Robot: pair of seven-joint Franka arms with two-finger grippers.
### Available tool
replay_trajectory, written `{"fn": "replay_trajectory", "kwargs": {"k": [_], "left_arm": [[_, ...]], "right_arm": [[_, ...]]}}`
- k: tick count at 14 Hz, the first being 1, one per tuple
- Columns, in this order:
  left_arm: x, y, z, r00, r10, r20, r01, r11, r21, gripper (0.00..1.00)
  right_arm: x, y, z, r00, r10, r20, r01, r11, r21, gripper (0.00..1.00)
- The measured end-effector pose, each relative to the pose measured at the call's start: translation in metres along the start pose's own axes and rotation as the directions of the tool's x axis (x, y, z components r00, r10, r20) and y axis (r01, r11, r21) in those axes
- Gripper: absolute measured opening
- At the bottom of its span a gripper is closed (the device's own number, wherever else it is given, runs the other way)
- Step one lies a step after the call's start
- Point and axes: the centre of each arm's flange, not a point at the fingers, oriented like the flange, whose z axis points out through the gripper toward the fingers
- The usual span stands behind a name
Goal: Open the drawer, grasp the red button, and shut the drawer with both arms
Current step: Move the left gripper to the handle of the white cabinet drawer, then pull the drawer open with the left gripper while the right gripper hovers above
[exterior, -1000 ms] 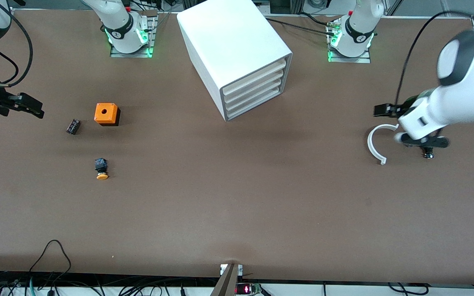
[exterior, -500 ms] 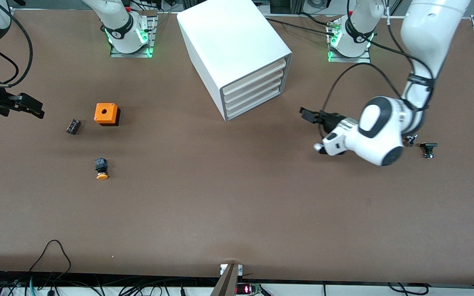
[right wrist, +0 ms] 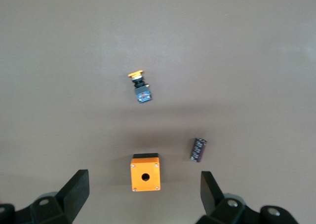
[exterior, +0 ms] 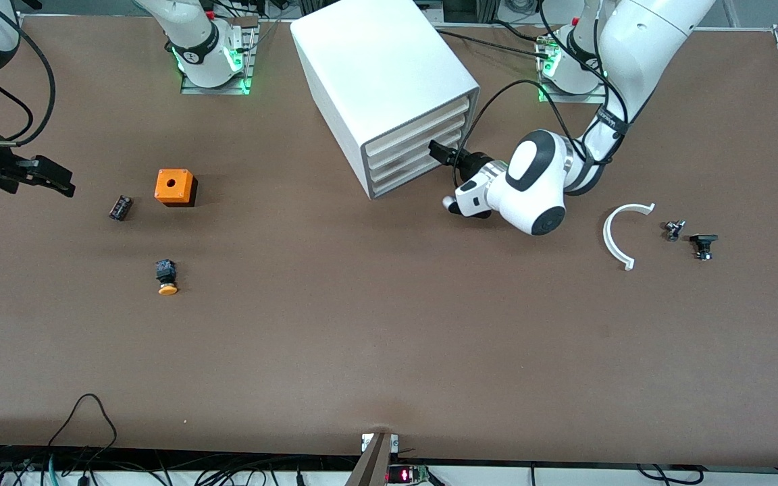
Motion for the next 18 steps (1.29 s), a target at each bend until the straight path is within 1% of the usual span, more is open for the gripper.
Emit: {"fn": "replay_trajectory", "kwargs": {"k": [2, 3, 4, 5, 6, 7, 8, 9, 10, 12, 13, 14, 15, 16, 17, 18], "left_arm": [[-0.003, -0.006, 0.011, 1.000, -0.010, 0.022, 0.010, 1.000, 0.003, 0.99], [-0.004, -0.006, 0.015, 0.999, -0.010, 0.030, 0.010, 1.000, 0.003, 0.98], [-0.004, -0.005, 0.016, 1.000, -0.008, 0.028, 0.008, 1.000, 0.004, 0.98], [-0.005, -0.003, 0.016, 1.000, -0.005, 0.027, 0.005, 1.000, 0.003, 0.91], [-0.006, -0.001, 0.015, 1.000, -0.001, 0.025, 0.001, 1.000, 0.002, 0.82], [-0.007, 0.001, 0.014, 1.000, 0.006, 0.021, -0.006, 1.000, 0.002, 0.69], [-0.008, 0.001, 0.011, 1.000, 0.015, 0.016, -0.015, 1.000, 0.002, 0.57], [-0.009, 0.000, 0.005, 1.000, 0.019, 0.005, -0.019, 1.000, -0.001, 0.47], [-0.009, -0.004, -0.006, 1.000, 0.015, -0.015, -0.015, 1.000, -0.009, 0.36], [-0.006, -0.021, -0.042, 0.997, -0.012, -0.082, 0.009, 0.999, -0.037, 0.13], [-0.003, -0.033, -0.066, 0.992, -0.027, -0.123, 0.020, 0.998, -0.053, 0.04], [-0.002, -0.043, -0.089, 0.986, -0.038, -0.163, 0.027, 0.997, -0.068, 0.01], [-0.001, -0.049, -0.107, 0.980, -0.047, -0.195, 0.032, 0.996, -0.080, 0.01], [-0.001, -0.052, -0.117, 0.977, -0.049, -0.208, 0.032, 0.996, -0.086, 0.01], [-0.002, -0.050, -0.117, 0.979, -0.045, -0.197, 0.028, 0.996, -0.087, 0.01], [-0.004, -0.041, -0.107, 0.985, -0.045, -0.165, 0.029, 0.995, -0.097, 0.08]], "right_arm": [[0.005, -0.018, 0.009, 1.000, -0.008, 0.010, 0.007, 0.997, 0.072, 1.00], [0.010, -0.038, 0.017, 0.999, -0.034, 0.003, 0.033, 0.995, 0.095, 1.00], [0.017, -0.066, 0.025, 0.997, -0.076, -0.015, 0.077, 0.992, 0.099, 1.00], [0.022, -0.101, 0.033, 0.991, -0.129, -0.037, 0.132, 0.986, 0.098, 1.00], [0.024, -0.143, 0.040, 0.980, -0.191, -0.054, 0.195, 0.976, 0.097, 1.00], [0.022, -0.183, 0.046, 0.967, -0.248, -0.061, 0.253, 0.963, 0.096, 1.00], [0.018, -0.220, 0.049, 0.951, -0.303, -0.066, 0.309, 0.946, 0.095, 1.00], [0.012, -0.259, 0.050, 0.930, -0.361, -0.073, 0.367, 0.926, 0.093, 1.00], [0.003, -0.300, 0.049, 0.901, -0.424, -0.089, 0.431, 0.899, 0.079, 1.00], [-0.018, -0.378, 0.047, 0.832, -0.533, -0.150, 0.544, 0.838, 0.038, 1.00], [-0.028, -0.409, 0.049, 0.803, -0.569, -0.179, 0.582, 0.812, 0.029, 1.00], [-0.034, -0.431, 0.054, 0.781, -0.592, -0.199, 0.608, 0.794, 0.025, 1.00], [-0.036, -0.444, 0.059, 0.769, -0.604, -0.211, 0.621, 0.783, 0.022, 1.00], [-0.035, -0.450, 0.064, 0.763, -0.609, -0.218, 0.627, 0.779, 0.020, 1.00], [-0.033, -0.452, 0.065, 0.761, -0.610, -0.221, 0.629, 0.778, 0.019, 1.00], [-0.031, -0.450, 0.065, 0.762, -0.608, -0.223, 0.627, 0.779, 0.017, 1.00]]}}
